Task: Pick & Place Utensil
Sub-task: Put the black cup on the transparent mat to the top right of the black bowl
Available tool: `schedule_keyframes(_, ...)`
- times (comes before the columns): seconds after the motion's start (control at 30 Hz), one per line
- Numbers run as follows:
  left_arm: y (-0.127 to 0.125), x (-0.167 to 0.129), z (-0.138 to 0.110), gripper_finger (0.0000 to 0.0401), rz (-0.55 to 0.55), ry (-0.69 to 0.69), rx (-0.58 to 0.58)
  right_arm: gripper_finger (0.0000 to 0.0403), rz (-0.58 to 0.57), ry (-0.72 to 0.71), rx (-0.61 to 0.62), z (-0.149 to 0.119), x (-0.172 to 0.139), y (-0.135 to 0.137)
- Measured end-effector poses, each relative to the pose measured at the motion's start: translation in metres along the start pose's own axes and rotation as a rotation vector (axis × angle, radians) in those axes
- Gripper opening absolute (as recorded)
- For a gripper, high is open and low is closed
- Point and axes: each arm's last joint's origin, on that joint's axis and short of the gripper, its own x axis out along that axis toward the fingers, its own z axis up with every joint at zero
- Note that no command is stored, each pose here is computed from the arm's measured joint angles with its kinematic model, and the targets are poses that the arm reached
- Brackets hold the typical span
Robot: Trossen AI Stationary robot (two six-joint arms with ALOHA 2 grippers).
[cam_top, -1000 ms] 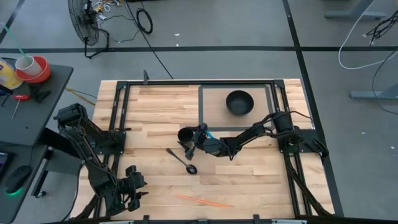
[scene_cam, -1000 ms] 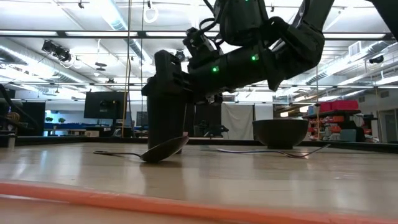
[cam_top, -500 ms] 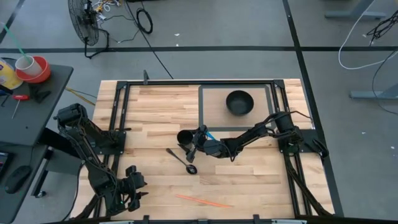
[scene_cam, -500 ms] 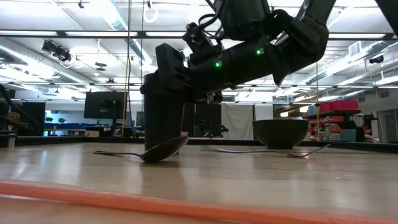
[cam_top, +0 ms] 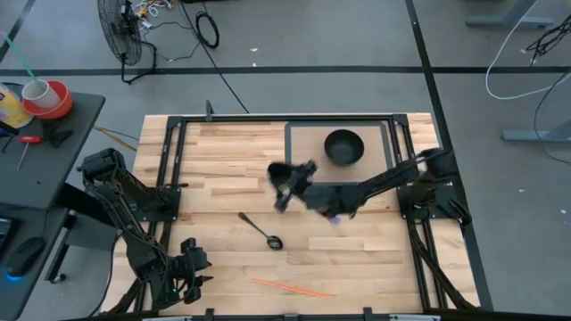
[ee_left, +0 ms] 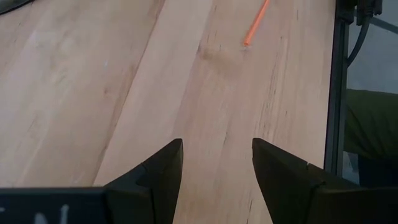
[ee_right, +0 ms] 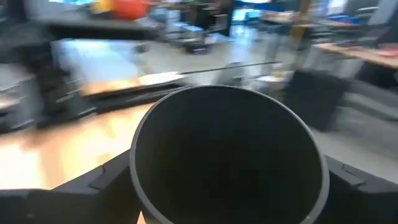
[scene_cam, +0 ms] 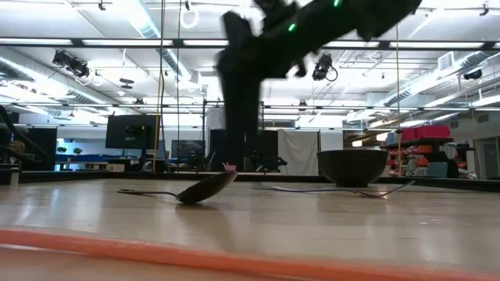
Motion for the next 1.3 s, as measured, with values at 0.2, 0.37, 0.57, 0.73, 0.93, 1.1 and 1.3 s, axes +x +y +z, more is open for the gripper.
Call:
schedule_keyframes(0.2,-0.001,0.000,0.000,0.0197,-0.006,-0.001,-0.004,0.0327,-0.291,-0.044,0.068,0.030,-0.022,-0.079)
schedule_keyframes(0.37,-0.001,0.000,0.000,0.0197,-0.008,-0.002,-0.005,0.0327,-0.584,-0.065,0.153,0.027,-0.032,-0.152)
schedule_keyframes(0.57,-0.001,0.000,0.000,0.0197,-0.013,-0.003,-0.008,0.0327,-0.829,-0.065,0.256,0.005,-0.019,-0.211)
schedule_keyframes(0.73,-0.002,0.000,0.000,0.0197,-0.016,-0.003,-0.010,0.0327,-0.996,-0.078,0.348,-0.012,-0.011,-0.252)
schedule_keyframes(0.93,-0.002,0.000,0.000,0.0197,-0.018,-0.004,-0.012,0.0327,-1.081,0.006,0.351,-0.036,-0.007,-0.275)
schedule_keyframes(1.1,-0.002,0.000,0.000,0.0197,-0.018,-0.004,-0.012,0.0327,-1.166,0.064,0.349,-0.061,0.002,-0.282)
schedule_keyframes(1.3,-0.002,0.000,0.000,0.0197,-0.018,-0.004,-0.012,0.0327,-1.268,0.052,0.369,-0.085,0.012,-0.286)
